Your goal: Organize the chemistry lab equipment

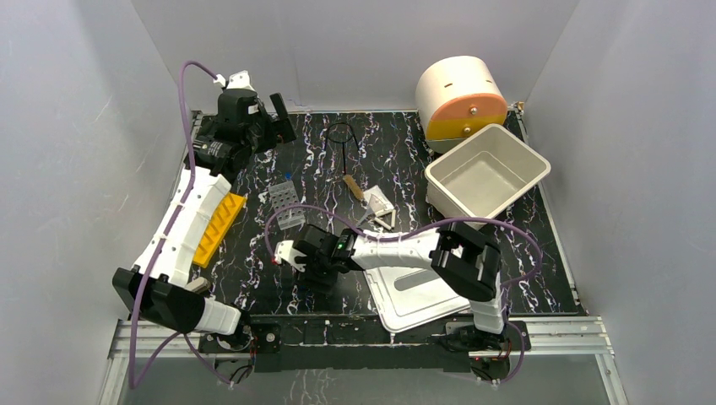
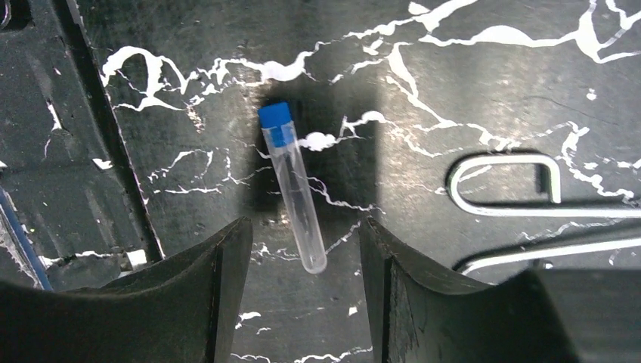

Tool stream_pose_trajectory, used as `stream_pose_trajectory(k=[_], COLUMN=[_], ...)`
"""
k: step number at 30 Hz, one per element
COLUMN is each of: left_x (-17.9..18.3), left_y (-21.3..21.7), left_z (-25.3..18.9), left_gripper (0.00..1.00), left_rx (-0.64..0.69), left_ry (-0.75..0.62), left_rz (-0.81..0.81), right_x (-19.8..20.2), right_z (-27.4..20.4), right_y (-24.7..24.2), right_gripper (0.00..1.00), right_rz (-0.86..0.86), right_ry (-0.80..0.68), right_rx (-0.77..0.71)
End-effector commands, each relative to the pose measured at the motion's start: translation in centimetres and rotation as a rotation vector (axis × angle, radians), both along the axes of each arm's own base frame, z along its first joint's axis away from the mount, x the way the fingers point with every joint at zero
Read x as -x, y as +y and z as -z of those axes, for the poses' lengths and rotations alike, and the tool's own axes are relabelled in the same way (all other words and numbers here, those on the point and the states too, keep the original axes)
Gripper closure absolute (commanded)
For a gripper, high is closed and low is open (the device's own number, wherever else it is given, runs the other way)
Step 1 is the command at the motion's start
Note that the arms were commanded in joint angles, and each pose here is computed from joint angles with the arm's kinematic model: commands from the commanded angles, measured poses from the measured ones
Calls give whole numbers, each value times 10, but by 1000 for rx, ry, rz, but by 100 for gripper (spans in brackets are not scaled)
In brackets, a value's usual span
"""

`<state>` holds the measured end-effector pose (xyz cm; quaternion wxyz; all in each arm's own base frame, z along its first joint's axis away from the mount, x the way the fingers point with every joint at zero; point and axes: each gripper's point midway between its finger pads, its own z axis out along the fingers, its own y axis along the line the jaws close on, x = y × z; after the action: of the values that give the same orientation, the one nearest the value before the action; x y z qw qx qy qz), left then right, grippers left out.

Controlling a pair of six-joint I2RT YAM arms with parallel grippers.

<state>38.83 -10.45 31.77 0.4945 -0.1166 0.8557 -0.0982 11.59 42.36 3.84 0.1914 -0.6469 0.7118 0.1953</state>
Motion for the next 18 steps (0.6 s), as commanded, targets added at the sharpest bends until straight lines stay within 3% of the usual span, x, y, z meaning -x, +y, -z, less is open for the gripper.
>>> stream_pose_trajectory(k=[1, 7, 18], left_x=[1, 4, 10], left_y=[-4, -2, -1], left_z=[-20, -21, -30], left_gripper=[2, 2, 2], left_rx=[31, 34, 55], left_ry=[-34, -34, -46], left_rz=[24, 14, 5], right_x=[9, -9, 4], right_z=[-4, 4, 27], right_y=[11, 9, 4], right_gripper=[40, 47, 72], right_rz=[-54, 0, -41], right_ry=[-4, -158, -78], right_rx=[3, 46, 113])
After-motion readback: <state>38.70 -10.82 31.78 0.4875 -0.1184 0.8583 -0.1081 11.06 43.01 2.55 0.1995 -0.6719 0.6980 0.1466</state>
